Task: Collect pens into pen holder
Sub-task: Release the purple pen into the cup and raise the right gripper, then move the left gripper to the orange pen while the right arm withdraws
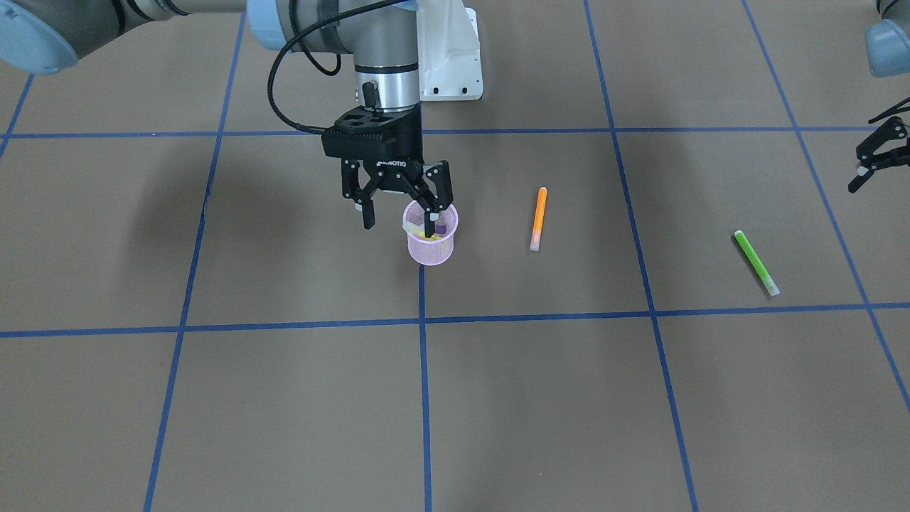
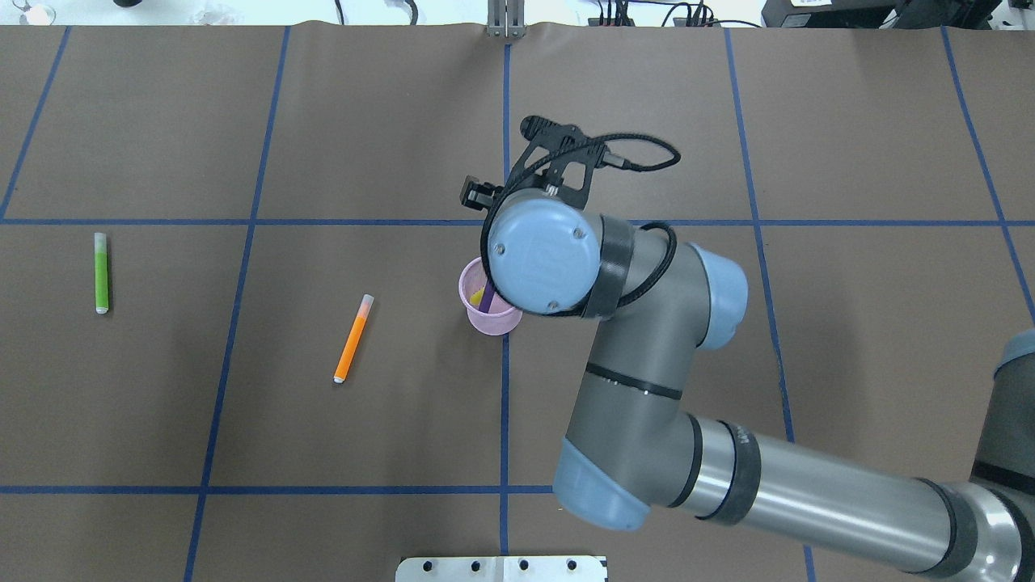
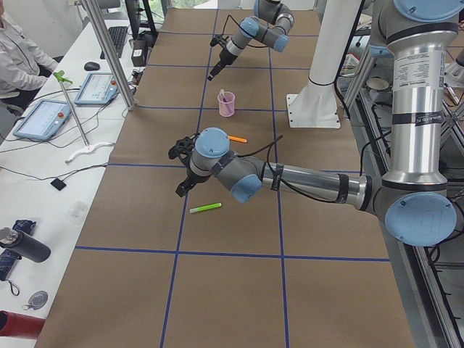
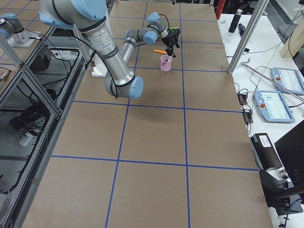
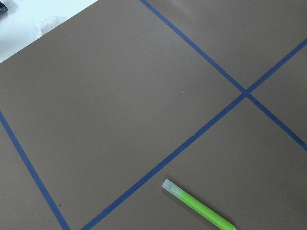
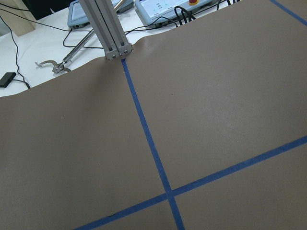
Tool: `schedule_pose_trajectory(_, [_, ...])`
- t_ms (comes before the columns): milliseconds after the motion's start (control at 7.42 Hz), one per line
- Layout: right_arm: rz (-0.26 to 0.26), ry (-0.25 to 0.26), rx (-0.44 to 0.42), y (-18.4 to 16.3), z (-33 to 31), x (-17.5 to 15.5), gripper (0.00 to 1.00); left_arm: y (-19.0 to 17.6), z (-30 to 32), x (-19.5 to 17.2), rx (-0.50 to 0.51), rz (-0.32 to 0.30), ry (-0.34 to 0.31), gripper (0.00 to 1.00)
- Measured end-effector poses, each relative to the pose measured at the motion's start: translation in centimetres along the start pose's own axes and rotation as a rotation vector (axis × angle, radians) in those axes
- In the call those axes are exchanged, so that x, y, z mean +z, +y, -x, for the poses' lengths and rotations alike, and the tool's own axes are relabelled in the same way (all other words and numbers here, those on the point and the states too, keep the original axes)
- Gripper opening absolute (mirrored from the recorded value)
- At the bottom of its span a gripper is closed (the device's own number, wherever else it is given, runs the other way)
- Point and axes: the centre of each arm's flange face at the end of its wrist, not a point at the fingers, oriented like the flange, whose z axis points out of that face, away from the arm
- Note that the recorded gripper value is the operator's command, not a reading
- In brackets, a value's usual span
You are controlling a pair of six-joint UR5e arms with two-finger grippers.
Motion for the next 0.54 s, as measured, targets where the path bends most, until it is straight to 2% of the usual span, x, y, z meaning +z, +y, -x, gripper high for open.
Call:
schedule_pose_trajectory(269, [0.165,0.024,-0.051,-9.3,-4.0,0.3,0.99,-2.8,-3.4,2.5,-0.129,0.015,0.045,1.0])
schedule_pose_trajectory(404, [0.23,0.027,-0.105,-13.9,-7.3,0.3,1.0,-4.3,-5.5,4.1,-0.17,0.029,0.064,1.0])
schedule_pose_trajectory(539, [0.273,0.029,-0.166,-18.2,-11.1,0.2,1.0,-6.4,-8.2,6.1,-0.214,0.055,0.077,1.0])
